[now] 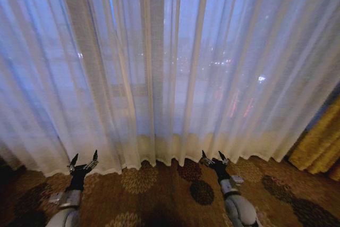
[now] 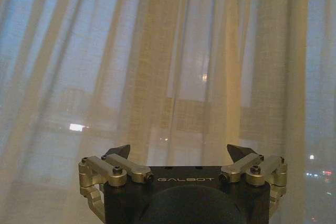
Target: Open the curtains by pulling them apart, changing their state from closed to fully open.
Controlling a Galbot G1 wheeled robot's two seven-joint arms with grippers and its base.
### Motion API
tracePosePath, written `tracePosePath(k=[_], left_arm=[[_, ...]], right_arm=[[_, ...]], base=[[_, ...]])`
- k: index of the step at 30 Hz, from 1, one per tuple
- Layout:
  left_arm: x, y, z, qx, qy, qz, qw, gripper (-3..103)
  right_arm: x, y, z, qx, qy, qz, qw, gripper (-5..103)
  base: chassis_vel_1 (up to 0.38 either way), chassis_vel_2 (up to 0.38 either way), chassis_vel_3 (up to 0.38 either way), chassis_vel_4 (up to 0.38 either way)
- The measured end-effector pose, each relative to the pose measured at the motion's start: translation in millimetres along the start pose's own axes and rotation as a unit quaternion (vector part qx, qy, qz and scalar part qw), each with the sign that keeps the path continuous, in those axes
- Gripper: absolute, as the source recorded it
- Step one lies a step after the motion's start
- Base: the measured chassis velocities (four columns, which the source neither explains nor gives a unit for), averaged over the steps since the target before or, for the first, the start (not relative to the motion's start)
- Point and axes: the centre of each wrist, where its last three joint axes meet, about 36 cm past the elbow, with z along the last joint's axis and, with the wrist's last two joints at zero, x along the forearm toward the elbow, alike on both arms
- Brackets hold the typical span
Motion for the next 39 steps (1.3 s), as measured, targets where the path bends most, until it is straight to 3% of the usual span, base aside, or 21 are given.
tracePosePath(k=[19,39], left_arm=[[-0.1,-0.1,0.0,0.000,0.000,0.000,1.0000,100],[0.0,0.0,0.0,0.000,0.000,0.000,1.0000,100]], right_arm=[[-3.8,0.6,4.1,0.000,-0.023,-0.039,0.999,100],[-30.8,-6.9,14.7,-0.009,-0.029,-0.033,0.999,100]], base=[[-0.310,0.321,0.312,-0.318],[-0.034,0.024,0.027,-0.028]])
